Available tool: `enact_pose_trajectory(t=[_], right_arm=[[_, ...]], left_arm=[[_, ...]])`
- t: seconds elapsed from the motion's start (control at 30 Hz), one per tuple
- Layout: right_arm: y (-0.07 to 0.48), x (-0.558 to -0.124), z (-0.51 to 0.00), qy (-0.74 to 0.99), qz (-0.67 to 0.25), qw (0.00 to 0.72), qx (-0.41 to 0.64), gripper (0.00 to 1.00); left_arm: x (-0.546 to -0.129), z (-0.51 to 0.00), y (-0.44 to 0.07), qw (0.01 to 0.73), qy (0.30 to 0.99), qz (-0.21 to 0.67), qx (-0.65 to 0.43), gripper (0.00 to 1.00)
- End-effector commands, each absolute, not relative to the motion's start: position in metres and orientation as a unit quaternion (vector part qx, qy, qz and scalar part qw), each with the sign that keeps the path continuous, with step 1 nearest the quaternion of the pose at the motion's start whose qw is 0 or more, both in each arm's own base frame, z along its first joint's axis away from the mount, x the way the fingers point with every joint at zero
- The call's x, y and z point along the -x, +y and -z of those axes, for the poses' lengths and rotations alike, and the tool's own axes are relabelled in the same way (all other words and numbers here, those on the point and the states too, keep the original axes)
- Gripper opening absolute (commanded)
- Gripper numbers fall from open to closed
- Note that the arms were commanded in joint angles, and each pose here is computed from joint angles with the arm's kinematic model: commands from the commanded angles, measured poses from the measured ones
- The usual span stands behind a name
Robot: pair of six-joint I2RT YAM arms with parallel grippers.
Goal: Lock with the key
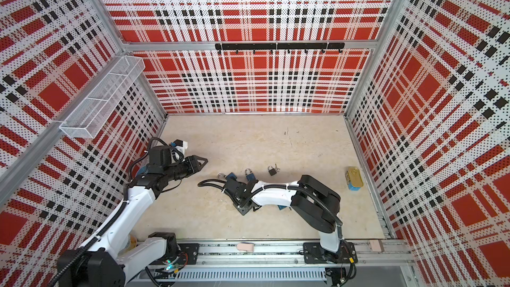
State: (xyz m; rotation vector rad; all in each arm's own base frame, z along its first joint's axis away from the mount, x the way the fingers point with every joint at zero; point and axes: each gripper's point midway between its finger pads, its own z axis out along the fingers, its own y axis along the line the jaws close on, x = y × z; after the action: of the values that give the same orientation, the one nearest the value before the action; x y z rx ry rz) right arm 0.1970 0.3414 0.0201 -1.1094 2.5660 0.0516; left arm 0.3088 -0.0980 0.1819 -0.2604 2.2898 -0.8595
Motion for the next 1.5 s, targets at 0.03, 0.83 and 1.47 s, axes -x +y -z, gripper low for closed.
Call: enact_pose_trajectory(t=[0.03, 0.83, 1.47], right_arm=[[0.342, -0.195, -0.013, 0.904, -0.010, 0.164, 0.393, 0.29], [0.347, -0.200, -0.070, 0.885, -0.032, 0.210, 0.415, 0.21], [0.340, -0.202, -0.151, 0.862, -0.057, 0.266, 0.428, 0.21]], left_arm=[[-0.311, -0.188, -0.096, 0.344, 0.873, 0.332, 0.099, 0.49], [-0.298, -0.177, -0.110, 0.314, 0.879, 0.350, 0.075, 0.47], [-0.259, -0.158, -0.212, 0.173, 0.862, 0.476, 0.003, 0.48]])
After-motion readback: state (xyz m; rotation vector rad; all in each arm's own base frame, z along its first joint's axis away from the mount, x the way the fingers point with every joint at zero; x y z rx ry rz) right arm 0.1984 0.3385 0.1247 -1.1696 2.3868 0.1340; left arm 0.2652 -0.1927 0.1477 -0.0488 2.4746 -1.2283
